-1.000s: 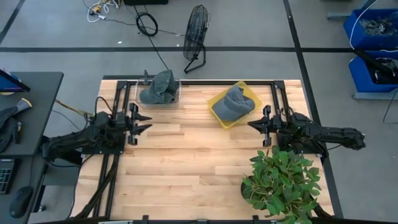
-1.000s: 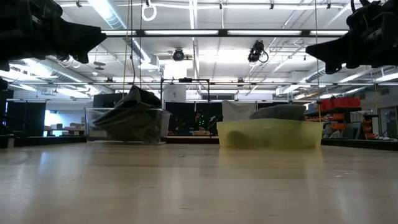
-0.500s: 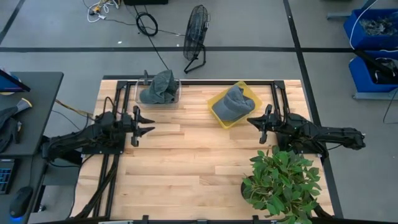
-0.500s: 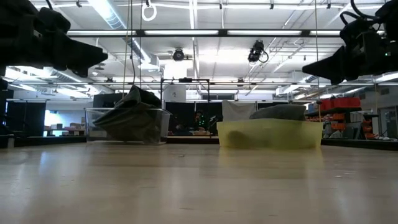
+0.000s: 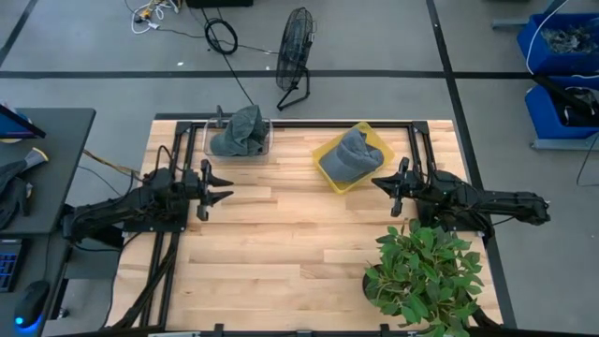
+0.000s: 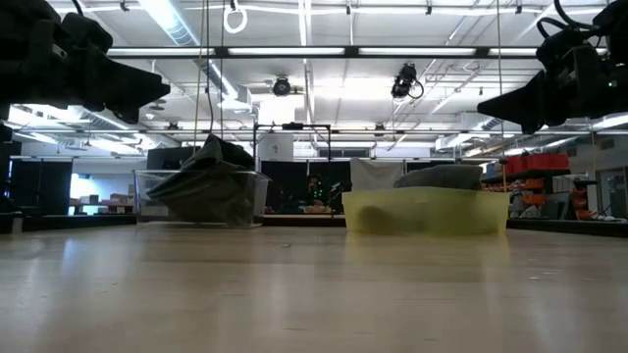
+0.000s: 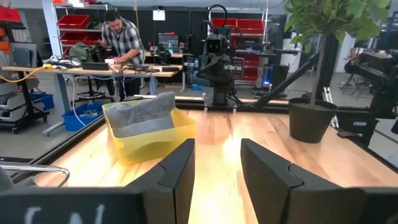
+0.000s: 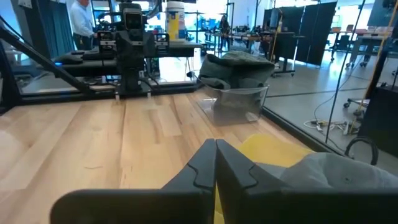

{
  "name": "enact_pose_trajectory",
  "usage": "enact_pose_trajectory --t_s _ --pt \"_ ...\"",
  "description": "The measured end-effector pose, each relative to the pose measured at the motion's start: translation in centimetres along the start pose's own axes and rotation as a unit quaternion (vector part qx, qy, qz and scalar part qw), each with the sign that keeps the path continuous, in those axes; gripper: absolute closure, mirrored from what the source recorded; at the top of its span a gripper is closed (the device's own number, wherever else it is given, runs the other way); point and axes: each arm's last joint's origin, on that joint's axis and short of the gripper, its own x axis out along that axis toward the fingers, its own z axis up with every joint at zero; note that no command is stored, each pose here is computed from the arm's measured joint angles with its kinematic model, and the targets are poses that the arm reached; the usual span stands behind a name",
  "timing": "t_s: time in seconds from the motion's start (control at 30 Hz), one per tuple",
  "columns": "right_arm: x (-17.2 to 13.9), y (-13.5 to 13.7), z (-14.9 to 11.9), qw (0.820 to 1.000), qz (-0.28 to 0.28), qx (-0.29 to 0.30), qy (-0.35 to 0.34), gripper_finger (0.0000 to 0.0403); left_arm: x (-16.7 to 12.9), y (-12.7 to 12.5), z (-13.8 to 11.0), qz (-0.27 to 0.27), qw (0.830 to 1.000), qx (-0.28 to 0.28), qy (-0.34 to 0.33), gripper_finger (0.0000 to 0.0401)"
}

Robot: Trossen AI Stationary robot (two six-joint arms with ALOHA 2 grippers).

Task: Pick & Place hat
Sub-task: Return to Home Position

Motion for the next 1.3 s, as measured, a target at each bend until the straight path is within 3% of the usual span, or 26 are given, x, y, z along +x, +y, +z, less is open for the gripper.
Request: enact_pose_trajectory --t_s 1.3 --pt "0.0 -0.01 0.03 1.0 -0.001 0.002 -0.001 0.0391 0.0 0.0 0.13 0.001 1.0 0.002 -0.007 0.0268"
